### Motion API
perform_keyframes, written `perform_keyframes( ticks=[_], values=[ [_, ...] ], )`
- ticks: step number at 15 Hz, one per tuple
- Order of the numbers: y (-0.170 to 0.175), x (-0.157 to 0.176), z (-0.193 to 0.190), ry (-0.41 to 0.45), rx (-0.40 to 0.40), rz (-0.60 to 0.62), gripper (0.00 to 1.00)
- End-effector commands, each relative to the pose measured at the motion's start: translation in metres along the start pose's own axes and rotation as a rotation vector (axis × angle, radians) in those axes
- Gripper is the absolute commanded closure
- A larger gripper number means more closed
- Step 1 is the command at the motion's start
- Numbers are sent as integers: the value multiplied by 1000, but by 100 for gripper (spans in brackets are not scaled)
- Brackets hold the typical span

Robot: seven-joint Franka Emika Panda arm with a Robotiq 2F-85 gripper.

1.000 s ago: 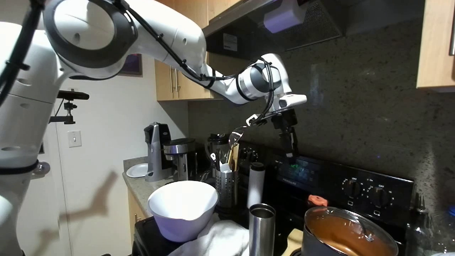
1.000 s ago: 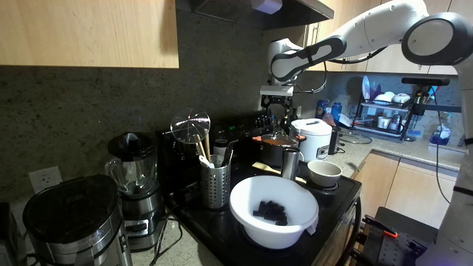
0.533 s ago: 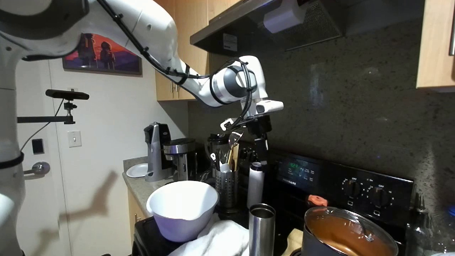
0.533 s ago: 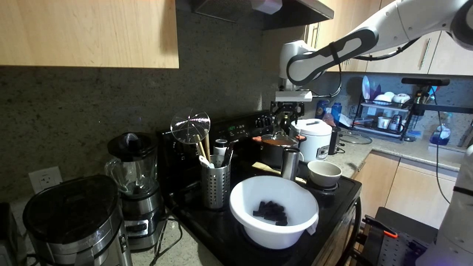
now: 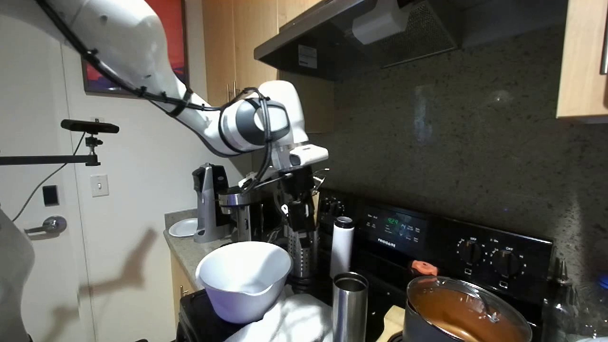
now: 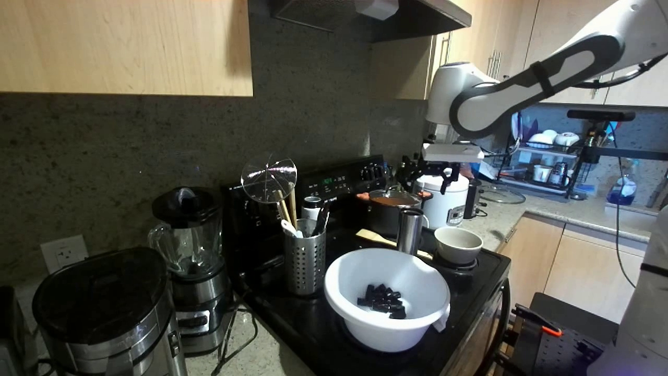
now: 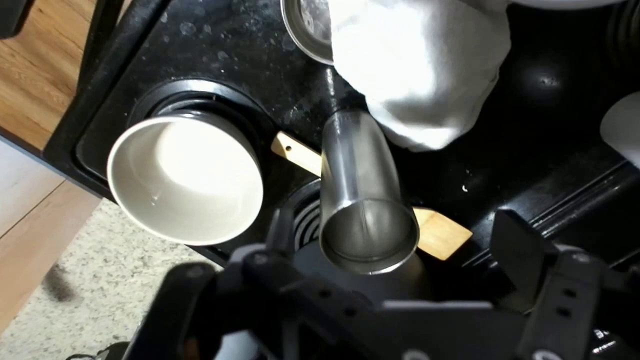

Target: Put the glass lid on the grey pot

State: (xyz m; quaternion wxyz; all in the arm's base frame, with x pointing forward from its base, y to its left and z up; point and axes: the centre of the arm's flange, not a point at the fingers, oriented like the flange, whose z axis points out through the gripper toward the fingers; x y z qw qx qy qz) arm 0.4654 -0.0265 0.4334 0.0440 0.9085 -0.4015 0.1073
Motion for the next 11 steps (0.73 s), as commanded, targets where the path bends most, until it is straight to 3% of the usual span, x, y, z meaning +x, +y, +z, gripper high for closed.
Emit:
perform_keyframes(
  ticks=[1,2,3,6,11],
  values=[
    [56,-71,-9,38,49,-29,0],
    [66,-88,-8,49,49,-42,0],
    [29,-46,1,12,10,-27,0],
    [50,-75,0,31,21,-40,0],
    [54,-76,-2,38,27,-34,0]
  ],
)
